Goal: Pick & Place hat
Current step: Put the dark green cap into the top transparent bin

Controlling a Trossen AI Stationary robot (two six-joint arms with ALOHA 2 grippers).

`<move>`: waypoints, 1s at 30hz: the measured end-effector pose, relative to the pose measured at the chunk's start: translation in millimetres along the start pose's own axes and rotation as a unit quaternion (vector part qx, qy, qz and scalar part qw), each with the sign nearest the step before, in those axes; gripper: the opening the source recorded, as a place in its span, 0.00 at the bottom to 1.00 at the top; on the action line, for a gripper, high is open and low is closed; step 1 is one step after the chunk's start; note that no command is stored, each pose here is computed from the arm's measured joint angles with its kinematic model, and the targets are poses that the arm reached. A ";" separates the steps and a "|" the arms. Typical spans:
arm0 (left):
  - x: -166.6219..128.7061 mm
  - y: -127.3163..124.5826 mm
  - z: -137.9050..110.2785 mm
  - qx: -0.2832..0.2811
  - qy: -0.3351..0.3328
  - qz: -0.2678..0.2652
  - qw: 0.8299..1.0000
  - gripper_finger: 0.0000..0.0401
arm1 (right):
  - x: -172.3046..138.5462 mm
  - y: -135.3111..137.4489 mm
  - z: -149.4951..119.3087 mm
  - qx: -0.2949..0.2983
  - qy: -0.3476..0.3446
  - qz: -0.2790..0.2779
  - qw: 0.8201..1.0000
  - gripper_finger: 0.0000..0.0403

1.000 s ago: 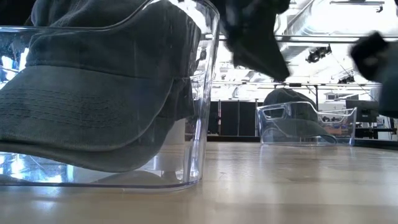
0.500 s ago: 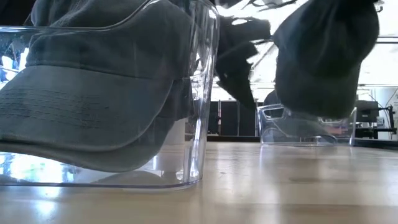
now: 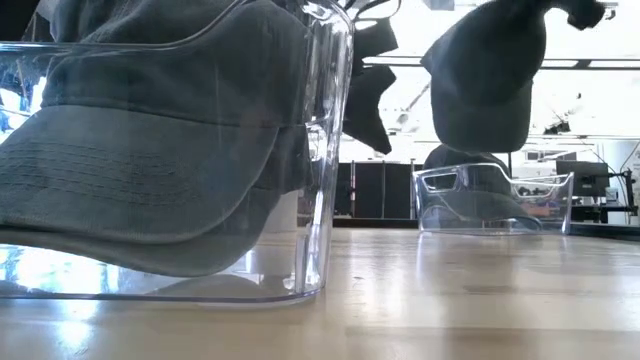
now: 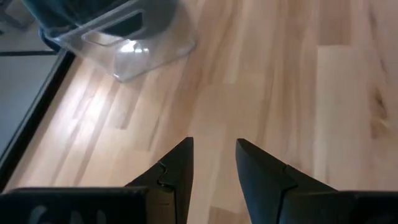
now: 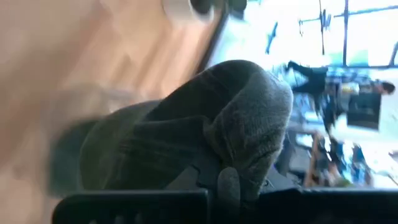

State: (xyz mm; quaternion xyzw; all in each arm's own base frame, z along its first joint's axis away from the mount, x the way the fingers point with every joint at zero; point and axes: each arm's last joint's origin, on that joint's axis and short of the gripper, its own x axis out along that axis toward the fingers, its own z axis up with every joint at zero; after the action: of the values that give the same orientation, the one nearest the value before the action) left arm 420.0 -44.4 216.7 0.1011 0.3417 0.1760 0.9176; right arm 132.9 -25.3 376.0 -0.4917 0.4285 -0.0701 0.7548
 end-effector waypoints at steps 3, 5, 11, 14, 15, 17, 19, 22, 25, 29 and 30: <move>-3.6 -7.1 -1.0 0.007 -0.001 -0.006 1.000 0.29 | 10.1 -8.5 -9.8 0.002 0.035 -0.004 0.999 0.01; -5.8 -11.0 -0.5 0.008 -0.005 -0.009 1.000 0.29 | 17.7 -12.3 -15.4 0.013 0.034 0.014 0.999 0.01; -9.5 -17.5 -0.4 0.014 -0.009 -0.014 1.000 0.29 | 34.5 -15.6 -31.0 0.046 0.037 0.075 0.995 0.02; -10.4 -19.0 -0.5 0.015 -0.010 -0.015 1.000 0.29 | 37.3 -14.5 -37.0 0.056 0.031 0.102 0.993 0.01; -10.4 -19.1 -0.5 0.015 -0.010 -0.015 1.000 0.29 | 37.9 -14.4 -39.0 0.061 0.034 0.107 0.992 0.01; -10.4 -19.1 -0.5 0.015 -0.010 -0.016 1.000 0.29 | 40.6 -13.9 -43.1 0.074 0.043 0.109 0.990 0.01; -10.4 -19.1 -0.5 0.015 -0.010 -0.016 1.000 0.29 | 44.1 -10.9 -47.0 0.081 0.052 0.111 0.989 0.02; -10.1 -19.2 -0.7 0.015 -0.009 -0.016 1.000 0.29 | 51.9 -3.1 -52.8 0.084 0.062 0.131 0.986 0.01; -10.2 -19.2 -0.7 0.015 -0.009 -0.016 1.000 0.29 | 60.4 5.4 -56.4 0.079 0.050 0.154 0.984 0.01; -10.0 -19.3 -0.8 0.015 -0.009 -0.016 1.000 0.29 | 72.4 10.3 -60.8 0.072 0.054 0.142 0.986 0.02; -10.0 -19.3 -0.8 0.015 -0.009 -0.017 1.000 0.29 | 75.0 9.9 -61.9 0.070 0.060 0.129 0.987 0.02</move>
State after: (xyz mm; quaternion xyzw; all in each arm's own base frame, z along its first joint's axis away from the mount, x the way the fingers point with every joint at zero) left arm 417.3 -66.0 216.1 0.1107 0.3378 0.1548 0.9218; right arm 132.1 -102.1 315.5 -0.3728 0.5273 -0.0314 0.7629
